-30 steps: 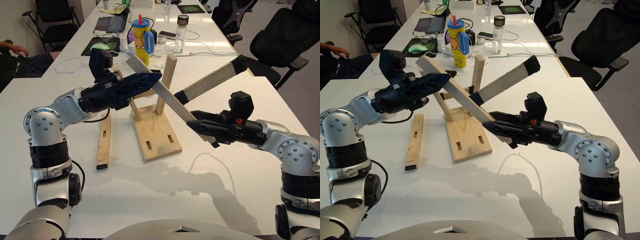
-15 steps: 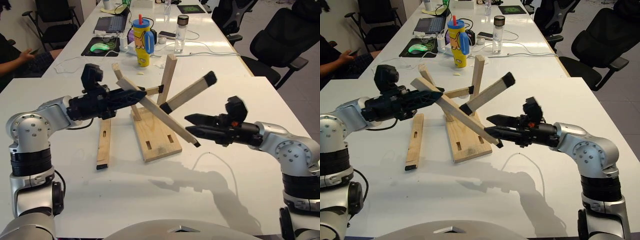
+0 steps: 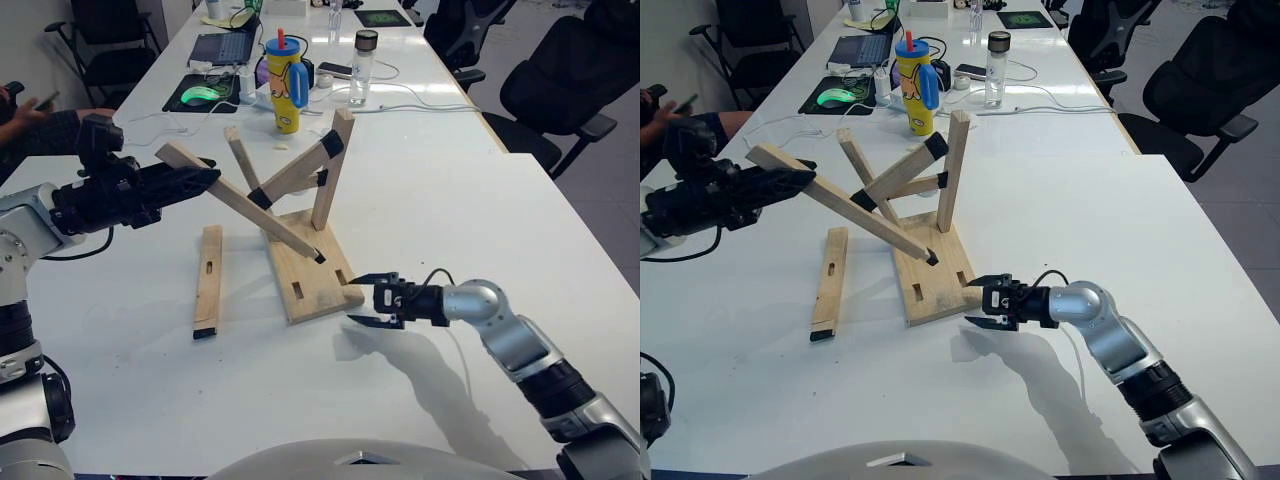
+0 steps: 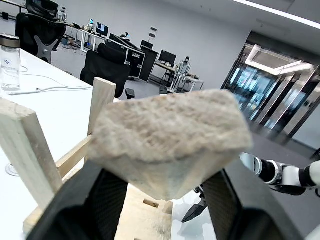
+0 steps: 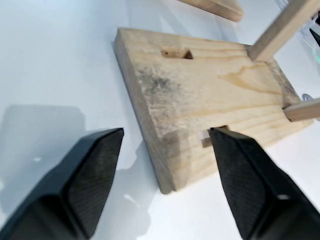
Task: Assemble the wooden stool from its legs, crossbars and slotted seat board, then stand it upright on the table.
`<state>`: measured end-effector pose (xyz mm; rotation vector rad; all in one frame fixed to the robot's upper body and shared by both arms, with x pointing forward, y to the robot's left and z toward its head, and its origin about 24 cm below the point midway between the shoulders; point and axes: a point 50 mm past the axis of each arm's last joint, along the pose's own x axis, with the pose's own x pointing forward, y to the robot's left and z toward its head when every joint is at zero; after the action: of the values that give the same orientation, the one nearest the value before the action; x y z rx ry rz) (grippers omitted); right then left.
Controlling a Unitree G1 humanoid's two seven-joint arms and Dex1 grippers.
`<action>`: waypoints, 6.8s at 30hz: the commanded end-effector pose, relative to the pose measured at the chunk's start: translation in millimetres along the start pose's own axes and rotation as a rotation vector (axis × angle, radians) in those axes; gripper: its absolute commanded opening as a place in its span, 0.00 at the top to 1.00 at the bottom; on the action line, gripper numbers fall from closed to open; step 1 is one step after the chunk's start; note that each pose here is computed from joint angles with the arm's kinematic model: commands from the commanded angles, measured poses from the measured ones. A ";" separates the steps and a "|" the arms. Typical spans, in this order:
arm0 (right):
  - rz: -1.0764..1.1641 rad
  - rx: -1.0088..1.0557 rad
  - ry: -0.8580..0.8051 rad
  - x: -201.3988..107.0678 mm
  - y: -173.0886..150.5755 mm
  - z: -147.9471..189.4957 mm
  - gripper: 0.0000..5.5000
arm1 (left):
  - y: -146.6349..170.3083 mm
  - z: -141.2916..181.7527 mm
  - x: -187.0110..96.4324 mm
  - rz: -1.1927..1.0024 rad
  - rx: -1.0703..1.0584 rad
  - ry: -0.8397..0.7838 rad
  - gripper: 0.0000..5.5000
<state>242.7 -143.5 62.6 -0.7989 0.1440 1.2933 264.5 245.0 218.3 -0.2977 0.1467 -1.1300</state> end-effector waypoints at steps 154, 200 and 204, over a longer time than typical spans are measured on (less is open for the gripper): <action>-0.335 0.600 -0.195 16.9 16.7 23.4 0.42 | 42.9 7.2 -26.2 1.101 0.389 -0.445 0.63; 0.188 1.157 -0.992 -135.5 -37.9 57.8 0.14 | -93.2 -99.4 96.9 -0.357 -0.220 0.161 0.63; 0.194 1.167 -0.967 -129.3 -35.9 57.0 0.26 | -94.2 -97.3 97.4 -0.372 -0.219 0.163 0.63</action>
<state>216.9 -218.1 185.5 0.8839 0.1484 1.3577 198.1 104.6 154.9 -0.4647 0.3723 -1.4965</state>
